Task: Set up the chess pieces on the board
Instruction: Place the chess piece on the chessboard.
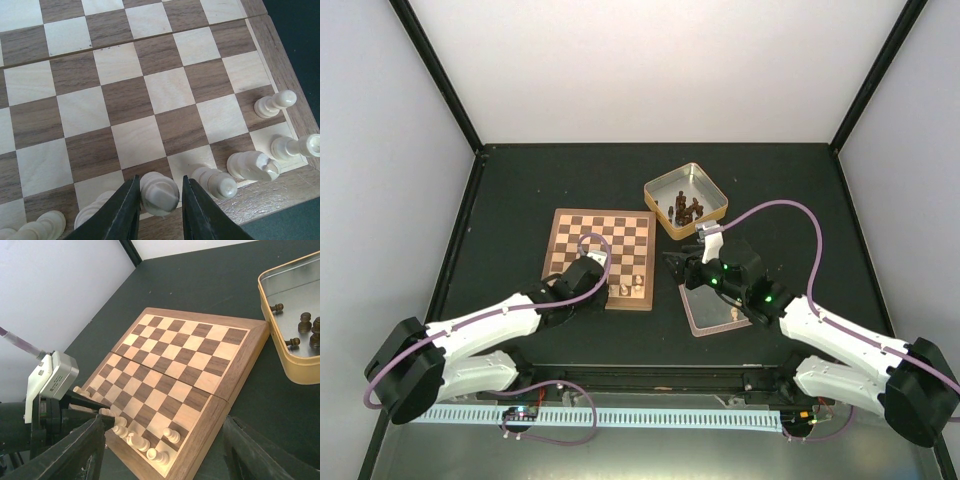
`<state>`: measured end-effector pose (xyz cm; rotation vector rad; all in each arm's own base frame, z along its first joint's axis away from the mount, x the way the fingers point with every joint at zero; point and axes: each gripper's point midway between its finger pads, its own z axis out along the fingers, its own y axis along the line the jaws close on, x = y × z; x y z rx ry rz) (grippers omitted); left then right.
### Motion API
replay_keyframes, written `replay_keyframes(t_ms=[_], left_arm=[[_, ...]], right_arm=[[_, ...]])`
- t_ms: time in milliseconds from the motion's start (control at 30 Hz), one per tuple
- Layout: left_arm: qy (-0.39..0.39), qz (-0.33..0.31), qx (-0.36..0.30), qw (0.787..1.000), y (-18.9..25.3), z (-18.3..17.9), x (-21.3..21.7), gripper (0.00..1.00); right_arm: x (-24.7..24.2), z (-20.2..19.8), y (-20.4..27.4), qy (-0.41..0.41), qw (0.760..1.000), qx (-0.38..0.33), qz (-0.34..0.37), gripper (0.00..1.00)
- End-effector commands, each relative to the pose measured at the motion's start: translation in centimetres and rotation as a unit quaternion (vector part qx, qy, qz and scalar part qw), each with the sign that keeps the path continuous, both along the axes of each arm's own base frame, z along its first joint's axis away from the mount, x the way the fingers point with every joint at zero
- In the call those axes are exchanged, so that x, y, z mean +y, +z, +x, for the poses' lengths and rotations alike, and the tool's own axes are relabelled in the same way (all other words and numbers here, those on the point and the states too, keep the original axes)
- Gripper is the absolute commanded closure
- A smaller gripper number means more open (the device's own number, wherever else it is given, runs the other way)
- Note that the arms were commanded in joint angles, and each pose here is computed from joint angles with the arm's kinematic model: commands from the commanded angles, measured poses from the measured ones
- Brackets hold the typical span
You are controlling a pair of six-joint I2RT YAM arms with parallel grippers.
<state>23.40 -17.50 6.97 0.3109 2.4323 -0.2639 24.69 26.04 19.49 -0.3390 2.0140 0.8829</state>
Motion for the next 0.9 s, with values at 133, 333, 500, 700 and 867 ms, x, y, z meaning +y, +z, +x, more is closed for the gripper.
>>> replay_keyframes(t_ms=[133, 333, 500, 700, 867], left_arm=[[-0.001, -0.008, -0.013, 1.0, 0.7, 0.4, -0.4, 0.78], [0.002, -0.012, -0.018, 1.0, 1.3, 0.4, -0.3, 0.78], [0.005, -0.014, -0.022, 1.0, 2.1, 0.6, -0.3, 0.73], [0.013, -0.018, -0.036, 0.999, 3.7, 0.8, -0.1, 0.66], [0.023, -0.045, -0.07, 0.996, 7.3, 1.4, 0.0, 0.61]], right_arm=[[-0.1, 0.2, 0.8, -0.007, 1.0, -0.01, 0.006, 0.35], [0.0, 0.2, 1.0, -0.007, 1.0, -0.01, 0.008, 0.35], [-0.1, 0.2, 1.2, -0.01, 1.0, -0.008, 0.009, 0.35], [-1.7, 0.9, 1.3, -0.061, 0.998, 0.008, -0.002, 0.35], [-5.5, 2.0, -0.2, -0.167, 0.982, 0.057, -0.069, 0.39]])
